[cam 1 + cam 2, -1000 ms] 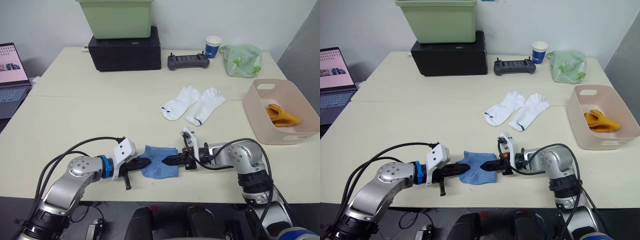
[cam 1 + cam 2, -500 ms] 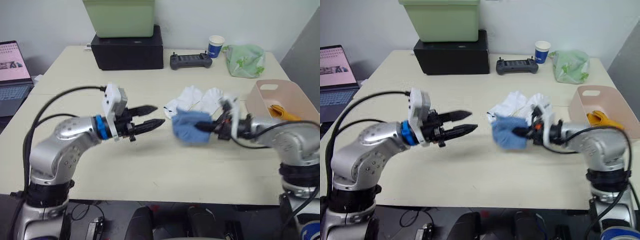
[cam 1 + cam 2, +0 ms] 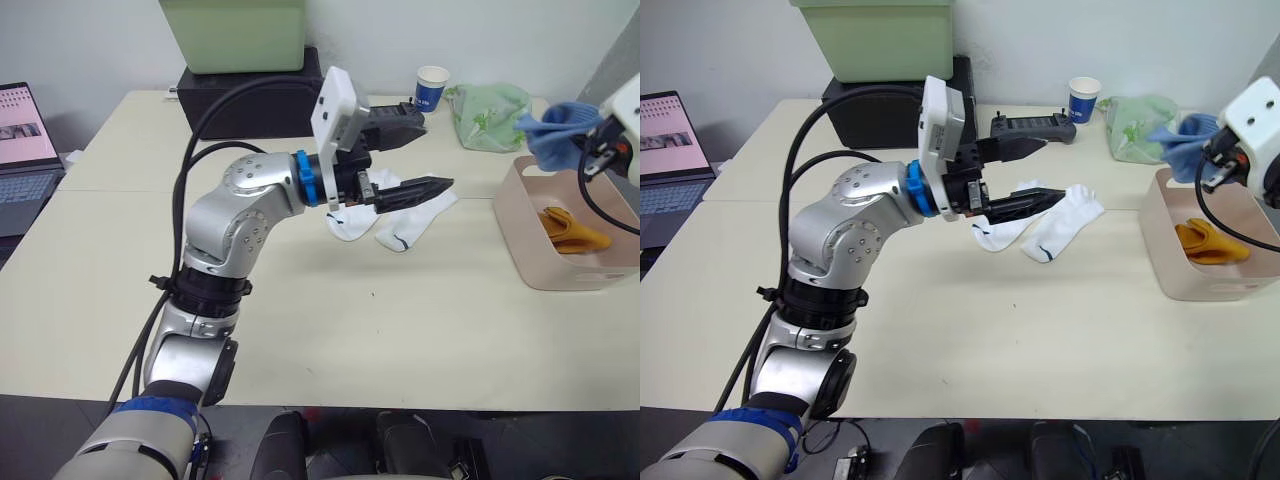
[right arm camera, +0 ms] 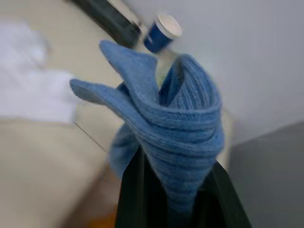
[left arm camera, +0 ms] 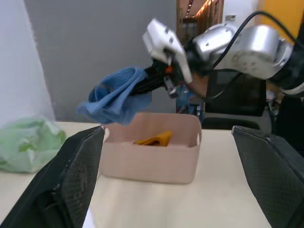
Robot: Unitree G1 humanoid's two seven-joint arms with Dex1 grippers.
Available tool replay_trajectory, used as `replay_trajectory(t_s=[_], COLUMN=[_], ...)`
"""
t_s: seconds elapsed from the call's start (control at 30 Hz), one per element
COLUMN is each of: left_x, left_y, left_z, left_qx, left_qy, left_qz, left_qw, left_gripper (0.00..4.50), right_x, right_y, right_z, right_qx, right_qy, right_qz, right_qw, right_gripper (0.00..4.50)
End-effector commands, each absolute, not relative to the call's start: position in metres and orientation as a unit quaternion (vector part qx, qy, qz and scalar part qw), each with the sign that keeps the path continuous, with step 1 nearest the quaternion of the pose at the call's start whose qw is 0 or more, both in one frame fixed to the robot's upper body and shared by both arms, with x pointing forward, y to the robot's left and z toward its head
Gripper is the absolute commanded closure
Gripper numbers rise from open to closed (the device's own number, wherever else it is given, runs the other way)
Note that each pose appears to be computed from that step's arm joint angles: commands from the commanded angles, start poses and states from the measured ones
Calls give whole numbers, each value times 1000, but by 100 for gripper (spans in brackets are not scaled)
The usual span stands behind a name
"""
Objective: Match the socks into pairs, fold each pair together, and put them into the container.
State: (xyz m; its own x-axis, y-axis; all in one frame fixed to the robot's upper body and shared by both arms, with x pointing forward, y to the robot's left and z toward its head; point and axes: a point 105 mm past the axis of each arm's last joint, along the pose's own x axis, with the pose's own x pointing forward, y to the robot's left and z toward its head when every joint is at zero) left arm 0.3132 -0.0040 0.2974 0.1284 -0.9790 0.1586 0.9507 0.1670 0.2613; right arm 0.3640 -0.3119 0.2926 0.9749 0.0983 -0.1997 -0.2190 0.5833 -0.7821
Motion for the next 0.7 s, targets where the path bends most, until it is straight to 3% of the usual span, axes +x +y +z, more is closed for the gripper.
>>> replay_trajectory(t_s=[0.03, 0.23, 0.33, 0.47, 0.7], left_x=[307, 303, 302, 303, 311], left_y=[-15, -24, -24, -19, -17], left_z=[313, 313, 308, 301, 297], left_qx=[63, 52, 49, 47, 50], left_qy=[-181, -183, -184, -177, -172], left_qz=[-647, -653, -647, -640, -635], left_qw=[738, 733, 739, 746, 751], left_gripper=[2, 2, 2, 2, 0], right_x=[366, 376, 371, 368, 359], right_y=[-326, -358, -372, -361, -352], right_z=[295, 258, 225, 215, 237], right_qx=[-559, -644, -684, -657, -622], right_qy=[71, 133, 194, 201, 221], right_qz=[80, 69, 104, 156, 198], right_qw=[822, 750, 695, 709, 725], right_gripper=[450, 450, 450, 450, 215])
